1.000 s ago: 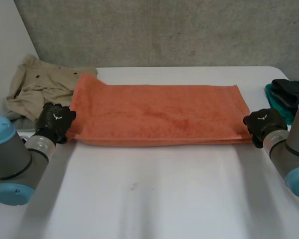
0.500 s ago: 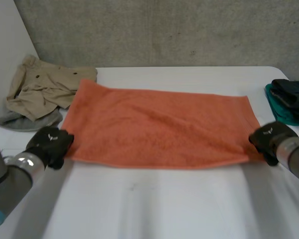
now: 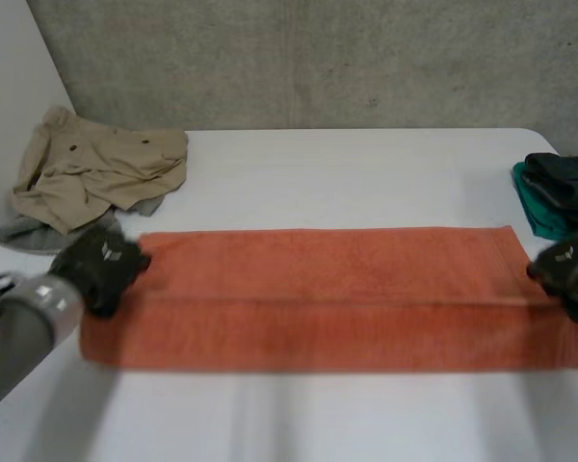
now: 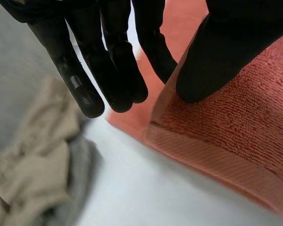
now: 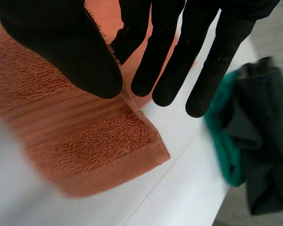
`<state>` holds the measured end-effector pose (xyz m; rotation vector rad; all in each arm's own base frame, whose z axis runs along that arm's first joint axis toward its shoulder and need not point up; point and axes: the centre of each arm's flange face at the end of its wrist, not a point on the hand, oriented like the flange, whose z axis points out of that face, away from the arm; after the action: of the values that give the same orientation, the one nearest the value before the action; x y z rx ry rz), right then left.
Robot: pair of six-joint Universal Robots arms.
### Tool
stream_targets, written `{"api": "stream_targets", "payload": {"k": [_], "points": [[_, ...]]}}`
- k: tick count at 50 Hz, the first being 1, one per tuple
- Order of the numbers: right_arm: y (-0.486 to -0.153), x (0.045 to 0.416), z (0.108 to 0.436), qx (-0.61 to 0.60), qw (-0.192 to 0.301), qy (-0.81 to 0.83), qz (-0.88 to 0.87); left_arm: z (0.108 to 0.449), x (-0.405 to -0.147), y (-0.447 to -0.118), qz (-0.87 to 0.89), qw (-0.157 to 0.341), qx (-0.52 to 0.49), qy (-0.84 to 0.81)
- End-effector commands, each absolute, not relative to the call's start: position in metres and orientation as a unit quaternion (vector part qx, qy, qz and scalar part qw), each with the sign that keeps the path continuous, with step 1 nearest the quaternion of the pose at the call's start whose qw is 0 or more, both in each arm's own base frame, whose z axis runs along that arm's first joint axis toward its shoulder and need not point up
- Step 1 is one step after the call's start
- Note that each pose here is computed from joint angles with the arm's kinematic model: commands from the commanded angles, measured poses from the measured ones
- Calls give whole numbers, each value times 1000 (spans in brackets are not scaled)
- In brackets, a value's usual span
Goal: Fold the laundry.
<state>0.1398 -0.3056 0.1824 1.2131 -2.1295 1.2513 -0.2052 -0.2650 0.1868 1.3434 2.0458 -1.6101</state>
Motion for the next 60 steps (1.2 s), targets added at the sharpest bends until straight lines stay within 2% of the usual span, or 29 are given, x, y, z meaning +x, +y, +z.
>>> {"api": "stream_targets", "payload": {"k": [1, 6, 13, 19, 22, 28, 35, 39, 44, 48, 56, 58, 59, 60], "points": [[-354, 164, 169, 406, 227, -719, 516, 178, -226, -325, -599, 142, 409, 673], [-381, 176, 166, 398, 242, -692, 551, 165, -251, -355, -615, 159, 400, 661], [-418, 198, 154, 395, 248, -656, 594, 152, -263, -386, -626, 180, 382, 656], [-445, 207, 140, 376, 272, -638, 614, 153, -283, -392, -646, 175, 384, 636], [-449, 212, 150, 359, 279, -629, 630, 155, -294, -387, -652, 170, 386, 631], [-438, 210, 195, 316, 259, -626, 664, 154, -306, -370, -649, 156, 394, 632], [-395, 200, 218, 328, 215, -661, 639, 193, -300, -349, -673, 117, 357, 637], [-370, 178, 205, 346, 183, -718, 575, 207, -294, -341, -683, 88, 328, 647], [-346, 144, 170, 339, 130, -798, 481, 211, -288, -329, -680, 64, 311, 661], [-345, 133, 156, 335, 105, -803, 482, 206, -287, -322, -673, 57, 317, 666], [-368, 114, 125, 316, 126, -784, 519, 195, -291, -316, -663, 42, 332, 670], [-372, 111, 126, 309, 136, -783, 523, 194, -291, -315, -661, 41, 333, 671], [-373, 109, 126, 303, 143, -785, 520, 193, -290, -316, -661, 42, 333, 672], [-374, 100, 126, 282, 171, -792, 513, 193, -291, -315, -661, 41, 333, 671]]}}
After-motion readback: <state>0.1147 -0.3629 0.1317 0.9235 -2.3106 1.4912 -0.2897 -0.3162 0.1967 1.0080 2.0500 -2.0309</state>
